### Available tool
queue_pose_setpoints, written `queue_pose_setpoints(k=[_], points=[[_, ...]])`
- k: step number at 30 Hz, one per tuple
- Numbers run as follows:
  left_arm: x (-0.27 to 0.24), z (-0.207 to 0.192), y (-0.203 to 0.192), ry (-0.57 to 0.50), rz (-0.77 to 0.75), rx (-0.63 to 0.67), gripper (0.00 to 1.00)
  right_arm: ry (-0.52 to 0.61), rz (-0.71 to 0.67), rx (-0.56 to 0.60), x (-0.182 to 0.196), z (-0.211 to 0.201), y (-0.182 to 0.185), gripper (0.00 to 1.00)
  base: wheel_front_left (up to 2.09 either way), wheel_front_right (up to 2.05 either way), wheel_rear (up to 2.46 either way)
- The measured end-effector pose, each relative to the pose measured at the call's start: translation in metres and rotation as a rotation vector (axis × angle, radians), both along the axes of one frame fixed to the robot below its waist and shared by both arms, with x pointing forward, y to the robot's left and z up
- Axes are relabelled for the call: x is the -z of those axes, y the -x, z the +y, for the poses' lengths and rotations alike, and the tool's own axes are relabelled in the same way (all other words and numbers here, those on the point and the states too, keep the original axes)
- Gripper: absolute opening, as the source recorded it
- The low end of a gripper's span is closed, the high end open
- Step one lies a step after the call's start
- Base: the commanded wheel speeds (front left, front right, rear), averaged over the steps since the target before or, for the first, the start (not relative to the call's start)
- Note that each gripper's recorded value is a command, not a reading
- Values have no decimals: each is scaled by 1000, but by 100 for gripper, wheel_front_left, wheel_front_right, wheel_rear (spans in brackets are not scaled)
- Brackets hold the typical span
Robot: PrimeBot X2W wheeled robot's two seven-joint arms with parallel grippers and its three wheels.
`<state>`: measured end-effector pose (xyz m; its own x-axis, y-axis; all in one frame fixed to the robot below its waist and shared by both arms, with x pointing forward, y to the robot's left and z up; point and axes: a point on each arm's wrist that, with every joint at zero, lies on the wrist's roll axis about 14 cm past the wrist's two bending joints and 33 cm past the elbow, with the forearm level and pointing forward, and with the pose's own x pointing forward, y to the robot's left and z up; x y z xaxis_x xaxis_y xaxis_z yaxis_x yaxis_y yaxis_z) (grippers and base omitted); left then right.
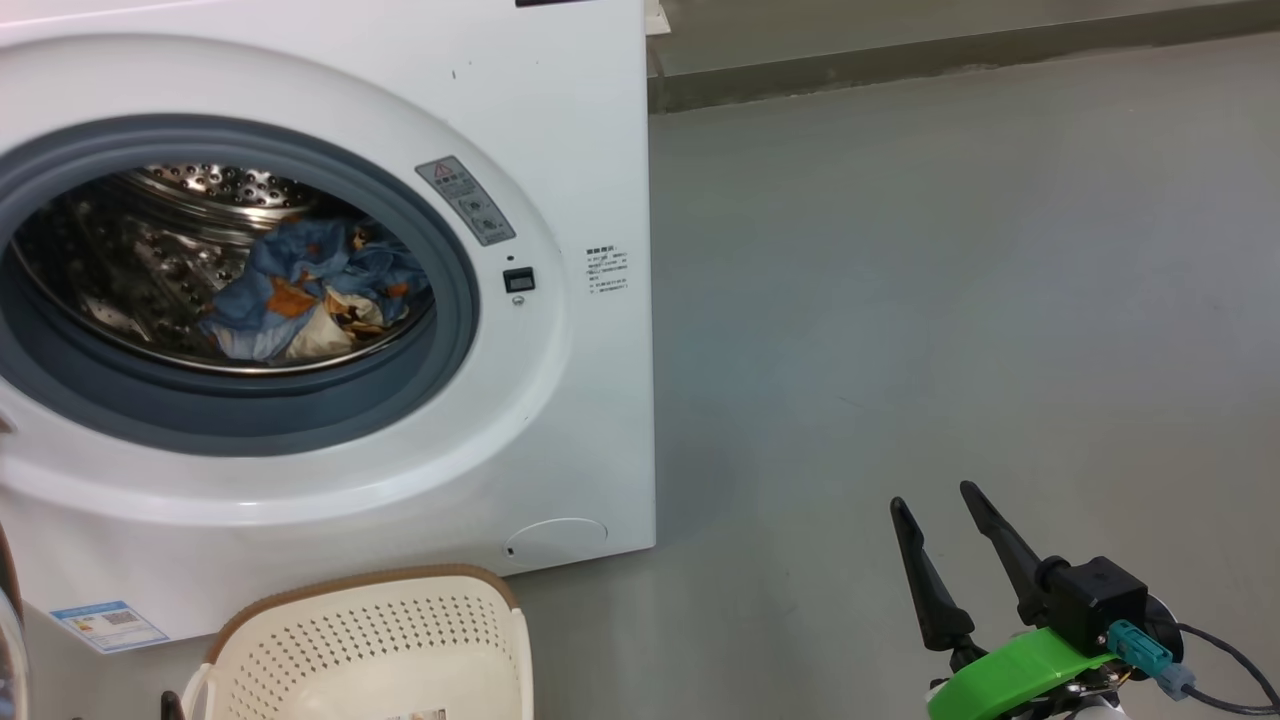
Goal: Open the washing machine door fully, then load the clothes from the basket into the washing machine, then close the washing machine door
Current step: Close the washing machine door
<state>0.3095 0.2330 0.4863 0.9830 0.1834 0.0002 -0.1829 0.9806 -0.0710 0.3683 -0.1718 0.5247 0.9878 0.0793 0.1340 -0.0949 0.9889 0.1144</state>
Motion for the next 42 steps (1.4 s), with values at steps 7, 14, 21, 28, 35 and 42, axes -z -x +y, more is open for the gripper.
queue_pose_setpoints(k=[7,14,21,28,35,42], points=[[2,1,2,6,3,4,100,0,-4,-7,-1,2,0,100,0,0,0],[5,1,4,12,12,4,100,0,-4,-10,-1,3,-1,100,0,0,0],[7,2,5,15,17,5,100,0,-6,-12,-2,4,-1,100,0,0,0],[7,3,6,17,16,4,100,0,-6,-14,-2,5,-1,100,0,0,0],[7,6,6,14,17,-4,100,1,-3,-14,-1,5,-1,100,-9,9,0],[6,6,5,-1,15,0,100,0,-6,-11,-2,4,0,100,-89,89,0]])
